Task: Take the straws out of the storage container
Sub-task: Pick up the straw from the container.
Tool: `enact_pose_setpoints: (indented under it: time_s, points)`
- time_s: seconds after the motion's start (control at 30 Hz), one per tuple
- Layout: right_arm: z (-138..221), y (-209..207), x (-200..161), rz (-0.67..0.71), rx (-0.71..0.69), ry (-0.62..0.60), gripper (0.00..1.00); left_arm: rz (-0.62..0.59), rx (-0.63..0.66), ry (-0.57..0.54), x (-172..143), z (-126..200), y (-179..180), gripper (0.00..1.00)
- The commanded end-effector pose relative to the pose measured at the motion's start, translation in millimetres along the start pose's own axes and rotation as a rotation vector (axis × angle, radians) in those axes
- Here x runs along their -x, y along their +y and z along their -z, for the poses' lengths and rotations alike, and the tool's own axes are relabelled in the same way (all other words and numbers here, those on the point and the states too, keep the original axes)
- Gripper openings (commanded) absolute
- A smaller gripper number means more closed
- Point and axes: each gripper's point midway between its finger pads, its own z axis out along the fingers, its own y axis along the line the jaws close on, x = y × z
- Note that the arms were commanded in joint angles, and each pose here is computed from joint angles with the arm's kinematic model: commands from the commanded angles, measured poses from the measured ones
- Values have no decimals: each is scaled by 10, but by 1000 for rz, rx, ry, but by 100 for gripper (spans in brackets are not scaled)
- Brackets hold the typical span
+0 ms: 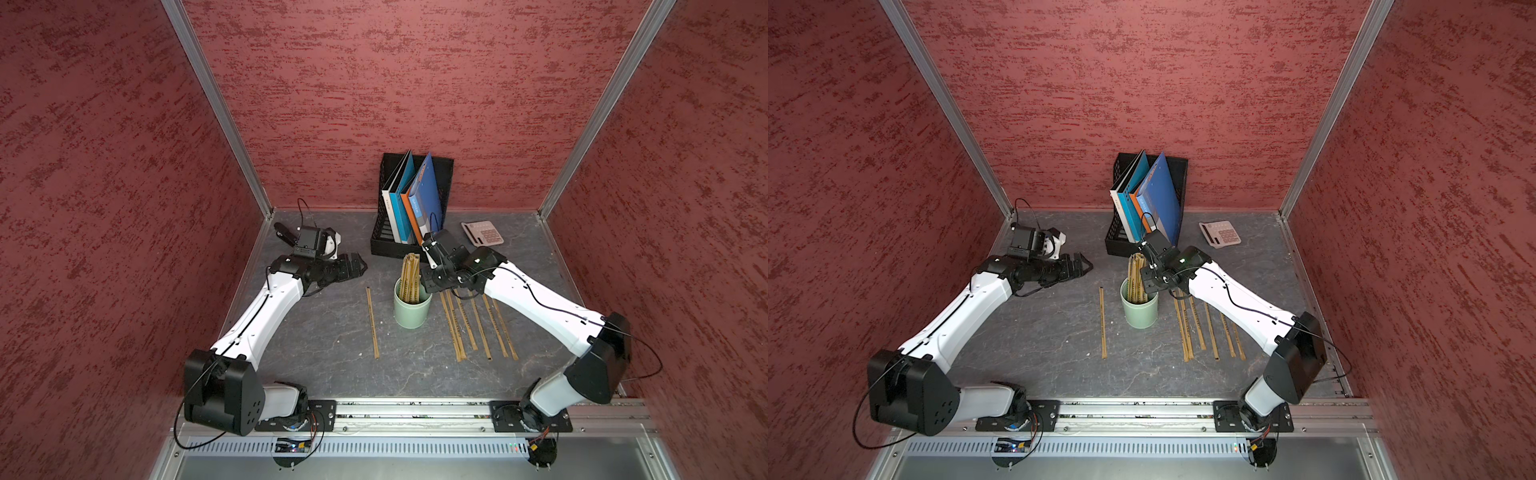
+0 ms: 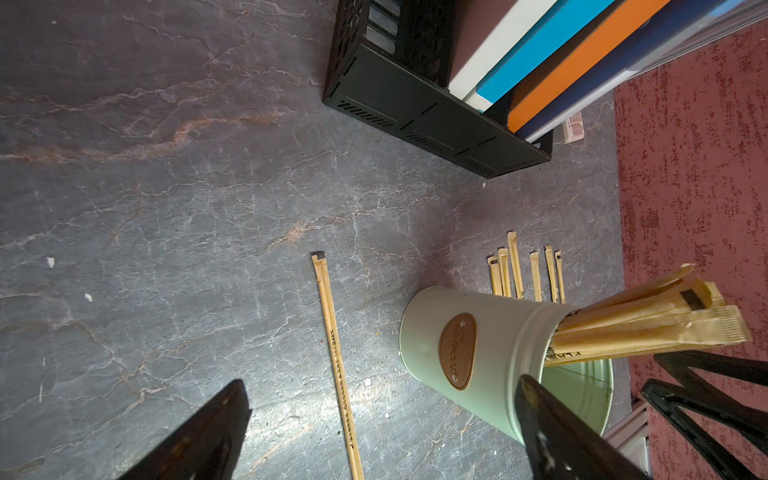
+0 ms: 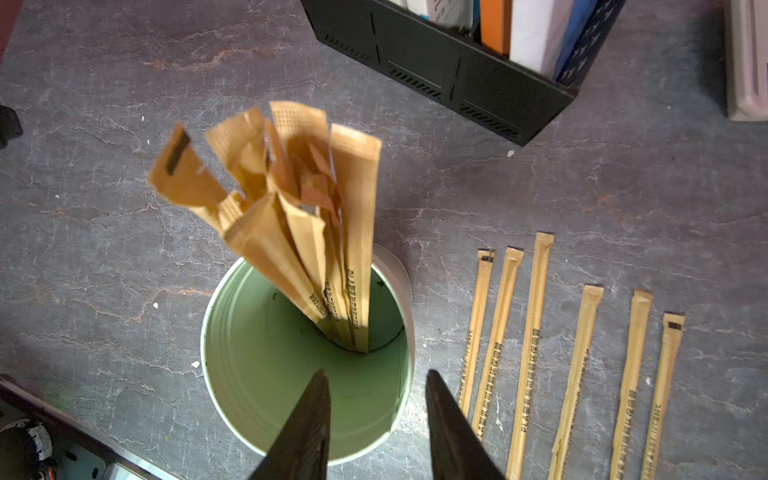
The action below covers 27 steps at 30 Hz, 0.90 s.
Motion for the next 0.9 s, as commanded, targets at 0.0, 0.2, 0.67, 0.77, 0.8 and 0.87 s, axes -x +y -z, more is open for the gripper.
enact_pose_setpoints:
  time_s: [0.0, 0.2, 0.67, 0.77, 0.8, 0.87]
  points:
    - [-75, 52, 61, 11, 40, -2, 33, 4, -25, -18, 29, 13, -27, 100]
    - [-83, 34, 115, 1, 50, -12, 30, -98, -212, -51, 28, -11, -417, 87]
    - [115, -214, 125, -66, 61, -37, 30, -441, -411, -161, -174, -4, -1223, 81]
    - [115, -233, 118, -73, 64, -34, 30, -456, -405, -157, -199, -37, -1274, 74]
    - [119, -235, 118, -76, 67, -34, 30, -452, -394, -150, -204, -61, -1264, 70]
    - [118, -235, 117, -76, 70, -32, 30, -455, -388, -138, -212, -94, -1273, 63]
